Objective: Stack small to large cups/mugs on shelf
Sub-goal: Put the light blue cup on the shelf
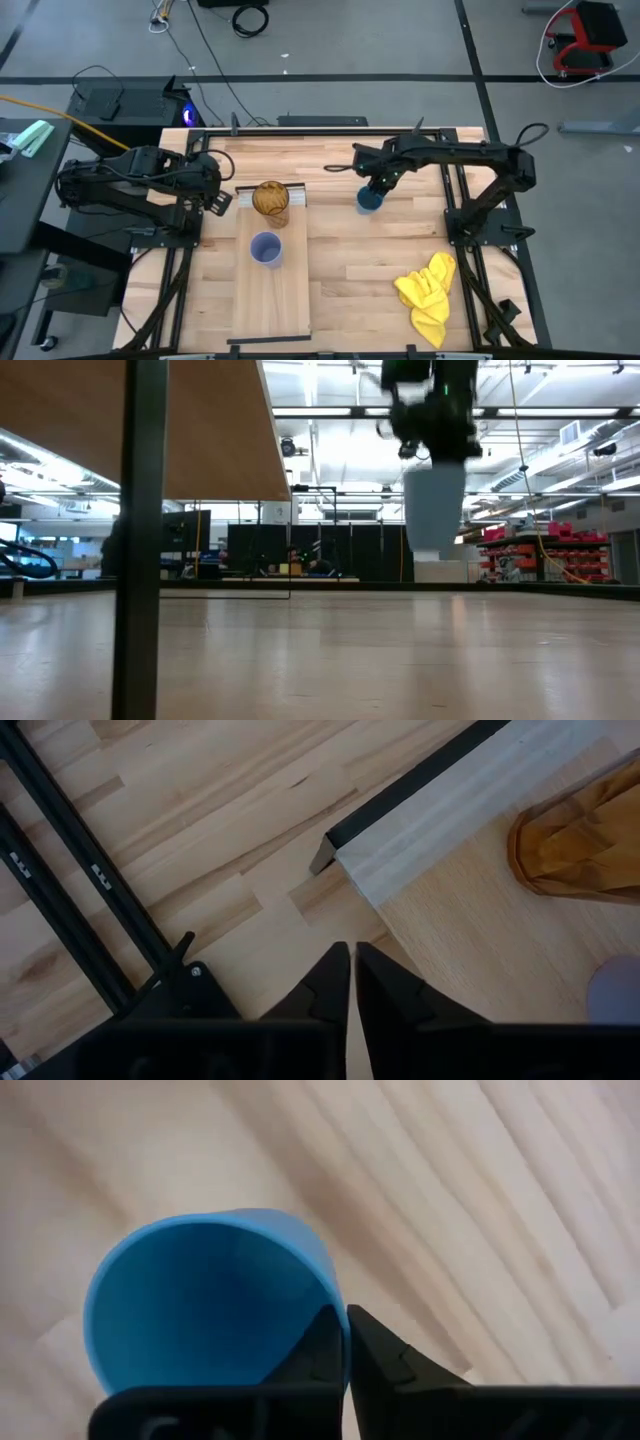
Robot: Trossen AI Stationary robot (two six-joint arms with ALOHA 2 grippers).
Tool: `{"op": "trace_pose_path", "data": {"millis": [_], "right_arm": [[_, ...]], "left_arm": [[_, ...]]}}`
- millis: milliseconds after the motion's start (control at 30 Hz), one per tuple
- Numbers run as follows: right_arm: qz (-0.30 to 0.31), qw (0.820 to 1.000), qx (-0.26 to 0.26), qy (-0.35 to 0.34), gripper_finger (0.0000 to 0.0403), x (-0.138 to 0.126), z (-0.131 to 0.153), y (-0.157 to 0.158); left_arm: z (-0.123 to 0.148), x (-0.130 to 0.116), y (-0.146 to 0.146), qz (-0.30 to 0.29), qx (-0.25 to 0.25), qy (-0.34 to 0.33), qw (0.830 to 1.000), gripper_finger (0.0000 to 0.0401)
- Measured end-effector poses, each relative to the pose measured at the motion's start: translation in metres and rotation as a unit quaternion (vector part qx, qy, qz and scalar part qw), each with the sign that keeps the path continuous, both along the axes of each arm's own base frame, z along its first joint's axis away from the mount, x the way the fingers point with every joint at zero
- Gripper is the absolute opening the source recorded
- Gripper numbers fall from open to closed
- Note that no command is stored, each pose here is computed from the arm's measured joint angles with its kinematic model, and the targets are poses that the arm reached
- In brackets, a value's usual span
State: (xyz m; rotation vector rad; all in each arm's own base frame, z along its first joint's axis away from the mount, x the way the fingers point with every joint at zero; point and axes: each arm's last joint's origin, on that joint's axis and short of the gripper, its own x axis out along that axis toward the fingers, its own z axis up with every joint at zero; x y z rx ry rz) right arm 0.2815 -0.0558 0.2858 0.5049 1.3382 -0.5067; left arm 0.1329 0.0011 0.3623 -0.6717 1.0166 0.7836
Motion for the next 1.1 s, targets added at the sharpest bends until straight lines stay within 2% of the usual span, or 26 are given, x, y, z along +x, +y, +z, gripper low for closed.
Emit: {"op": "trace_pose_path", "data": {"millis": [267, 433, 600, 733, 933, 1100], "right_arm": [[0.058, 0.996, 0.016, -0.061, 0.0003, 0.003, 0.068, 0.078], [0.066, 0.995, 0.032, -0.073, 0.0002, -0.004, 0.078, 0.117], [0.072, 0.995, 0.032, -0.057, 0.0002, -0.003, 0.067, 0.147], [0.096, 0.994, 0.031, -0.052, 0.0002, 0.012, 0.05, 0.168], [0.148, 0.989, 0.013, -0.007, 0.0002, 0.035, 0.01, 0.192], [0.176, 0.984, 0.017, -0.025, 0.0002, 0.052, -0.008, 0.205]], "left_arm": [[0.0, 0.0, 0.0, -0.001, 0.0, 0.0, 1.0, 0.0029], [0.0, 0.0, 0.0, -0.001, 0.0, 0.0, 1.0, 0.0031], [0.0, 0.0, 0.0, -0.001, 0.0, 0.0, 1.0, 0.0023], [0.0, 0.0, 0.0, -0.001, 0.0, 0.0, 1.0, 0.0018], [0.0, 0.0, 0.0, 0.002, -0.001, -0.001, 1.0, 0.0023], [0.0, 0.0, 0.0, 0.009, -0.003, -0.002, 1.0, 0.0022]]}}
